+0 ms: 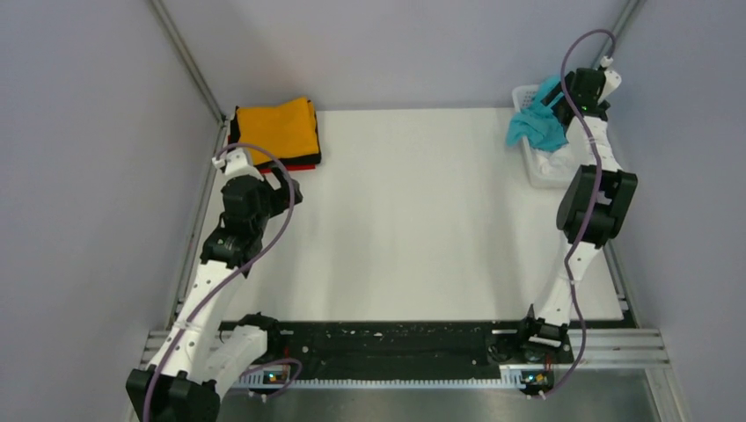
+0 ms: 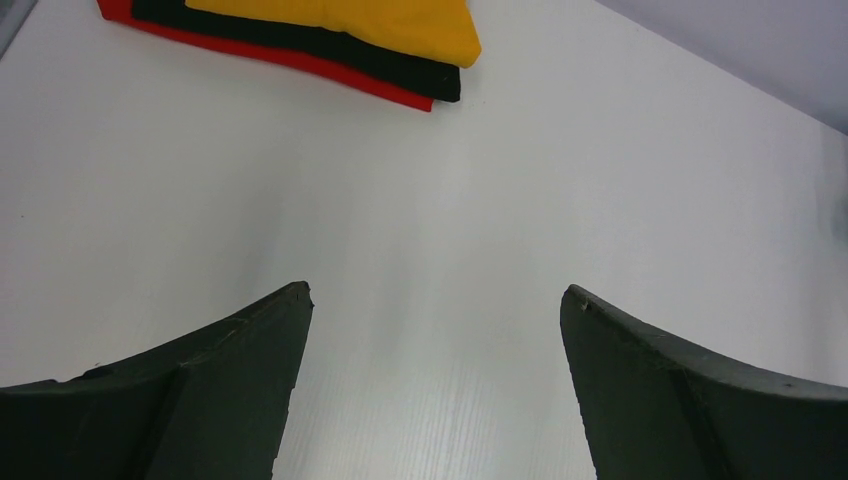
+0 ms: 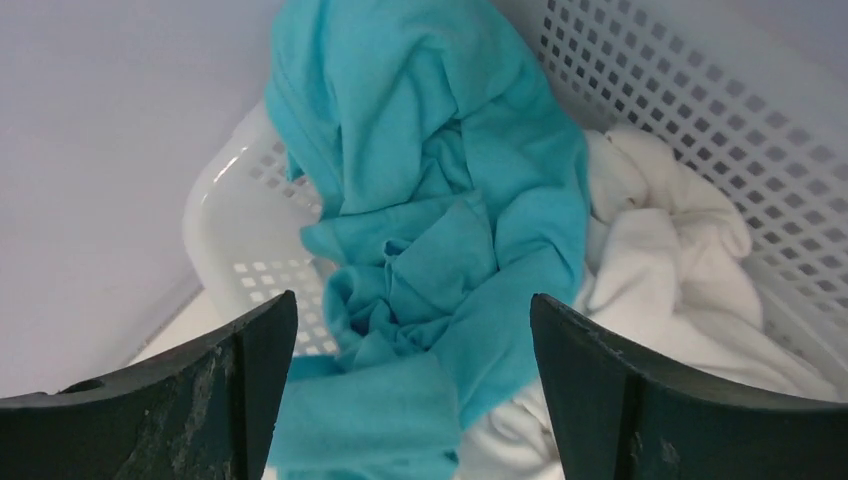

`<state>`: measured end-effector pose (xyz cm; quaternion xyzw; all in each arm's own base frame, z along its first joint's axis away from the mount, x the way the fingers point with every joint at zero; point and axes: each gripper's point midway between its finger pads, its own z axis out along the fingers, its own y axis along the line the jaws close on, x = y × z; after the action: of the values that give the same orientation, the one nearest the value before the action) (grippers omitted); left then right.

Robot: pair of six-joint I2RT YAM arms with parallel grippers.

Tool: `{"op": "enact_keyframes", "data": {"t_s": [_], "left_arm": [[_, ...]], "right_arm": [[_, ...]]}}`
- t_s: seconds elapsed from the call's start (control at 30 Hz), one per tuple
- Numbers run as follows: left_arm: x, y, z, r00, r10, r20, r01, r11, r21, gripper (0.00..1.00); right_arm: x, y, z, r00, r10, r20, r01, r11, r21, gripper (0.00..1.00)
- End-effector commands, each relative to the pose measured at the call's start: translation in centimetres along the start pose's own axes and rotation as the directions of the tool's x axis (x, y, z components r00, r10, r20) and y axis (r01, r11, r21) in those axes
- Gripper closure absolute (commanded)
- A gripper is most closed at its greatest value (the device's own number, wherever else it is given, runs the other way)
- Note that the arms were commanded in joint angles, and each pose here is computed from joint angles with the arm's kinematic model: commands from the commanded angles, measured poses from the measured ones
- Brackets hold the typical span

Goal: Fold and stack the t-shirts
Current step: Grab crumpled tshirt from bin with the right arm

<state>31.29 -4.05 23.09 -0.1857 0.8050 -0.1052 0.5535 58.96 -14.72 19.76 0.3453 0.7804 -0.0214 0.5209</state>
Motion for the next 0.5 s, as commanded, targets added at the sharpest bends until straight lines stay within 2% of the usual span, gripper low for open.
{"op": "enact_keyframes", "data": {"t_s": [0.0, 0.23, 0.33, 0.37, 0.4, 0.47], "left_arm": [[-2.8, -0.9, 0.3, 0.998, 0.016, 0.067, -0.017, 1.0, 0.009, 0.01], [-2.8, -0.5, 0.7, 0.998, 0.036, 0.054, -0.034, 0.999, -0.023, 0.01], [-2.9, -0.4, 0.7, 0.998, 0.042, 0.054, -0.04, 0.999, -0.031, 0.01], [-2.9, -0.3, 0.6, 0.998, 0.043, 0.055, -0.041, 0.999, -0.034, 0.01], [-2.9, -0.3, 0.6, 0.997, 0.043, 0.056, -0.041, 0.999, -0.035, 0.01], [-2.9, -0.3, 0.4, 0.998, 0.041, 0.056, -0.039, 0.999, -0.032, 0.01]], "right_arm": [[1.6, 1.8, 2.6, 0.991, 0.097, -0.089, -0.101, 0.994, -0.05, 0.17], [6.7, 1.6, 5.1, 0.944, 0.267, -0.197, -0.276, 0.961, -0.024, 0.26], [8.0, 2.5, 5.8, 0.923, 0.309, -0.228, -0.332, 0.941, -0.07, 0.35], [8.2, 2.9, 5.8, 0.916, 0.322, -0.241, -0.35, 0.933, -0.085, 0.44], [8.3, 3.2, 5.9, 0.911, 0.332, -0.245, -0.364, 0.926, -0.097, 0.59], [7.5, 4.0, 5.5, 0.909, 0.342, -0.239, -0.381, 0.914, -0.138, 0.97]]}}
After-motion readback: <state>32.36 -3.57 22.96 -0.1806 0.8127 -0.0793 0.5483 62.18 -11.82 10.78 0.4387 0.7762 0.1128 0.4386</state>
